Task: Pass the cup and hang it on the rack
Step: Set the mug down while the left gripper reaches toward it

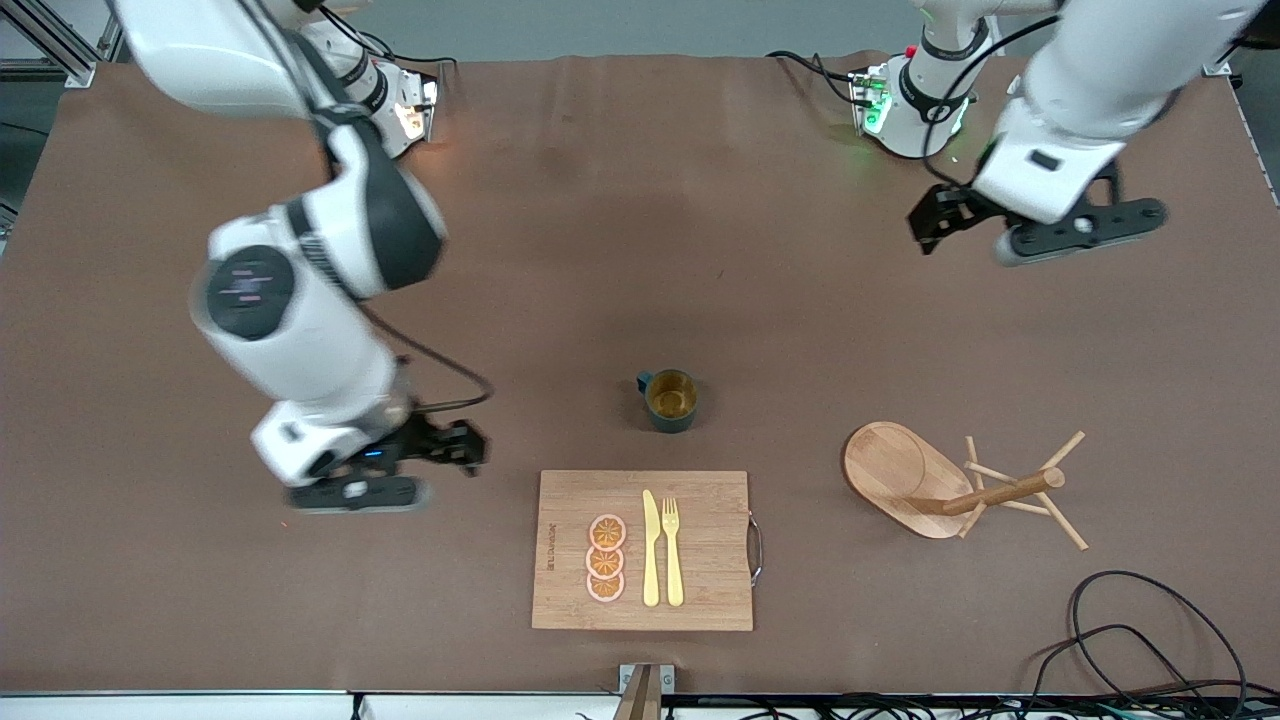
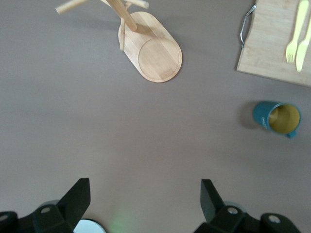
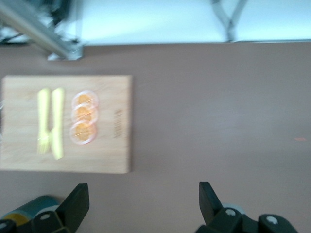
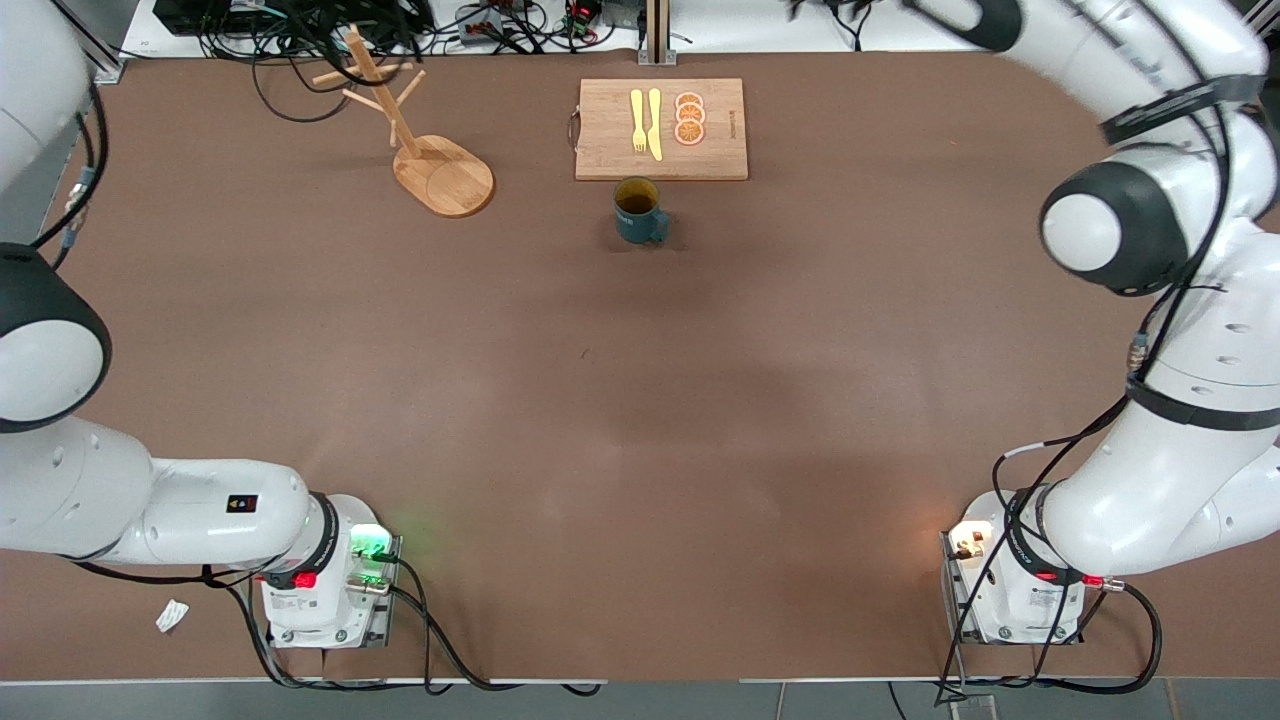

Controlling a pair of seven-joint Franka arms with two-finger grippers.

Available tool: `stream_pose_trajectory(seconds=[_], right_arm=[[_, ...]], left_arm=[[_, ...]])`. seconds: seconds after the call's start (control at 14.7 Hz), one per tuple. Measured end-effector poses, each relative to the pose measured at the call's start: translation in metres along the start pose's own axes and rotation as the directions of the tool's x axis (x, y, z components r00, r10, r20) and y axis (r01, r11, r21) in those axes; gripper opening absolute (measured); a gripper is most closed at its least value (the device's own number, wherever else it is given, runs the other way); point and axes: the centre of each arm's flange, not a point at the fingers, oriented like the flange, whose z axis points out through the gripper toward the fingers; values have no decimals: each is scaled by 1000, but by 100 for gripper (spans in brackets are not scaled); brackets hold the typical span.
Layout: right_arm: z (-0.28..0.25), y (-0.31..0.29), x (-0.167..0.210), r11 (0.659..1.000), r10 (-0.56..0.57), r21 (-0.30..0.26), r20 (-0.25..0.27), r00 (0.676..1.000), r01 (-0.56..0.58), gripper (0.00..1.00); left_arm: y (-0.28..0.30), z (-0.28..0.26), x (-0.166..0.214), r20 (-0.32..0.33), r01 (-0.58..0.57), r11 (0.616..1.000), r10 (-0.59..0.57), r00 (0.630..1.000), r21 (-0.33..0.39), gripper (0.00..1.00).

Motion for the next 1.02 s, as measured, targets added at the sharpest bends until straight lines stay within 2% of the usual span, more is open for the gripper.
stream_pose_trajectory(seconds=[0.34,0.55,0.68,0.89,1.02], right_arm=[[-60,130,8,988,137,-68,26,990,-135,100],[-96,188,-7,991,101,-95,18,995,-99,100],[-121,220,-20,993,65,-101,23,998,-62,100],[-149,262,-44,995,69,-69,51,996,-65,100],[-159,269,-63,995,77,-75,57,995,-72,100]], left_arm=[[133,71,-47,-118,160,987,-155,981,32,100],[194,121,-65,-191,210,977,-200,961,29,100],[232,148,-70,-223,234,972,-231,947,-12,100],[283,194,-76,-260,286,955,-296,919,-78,100],[307,228,-90,-281,330,939,-345,896,-101,100]])
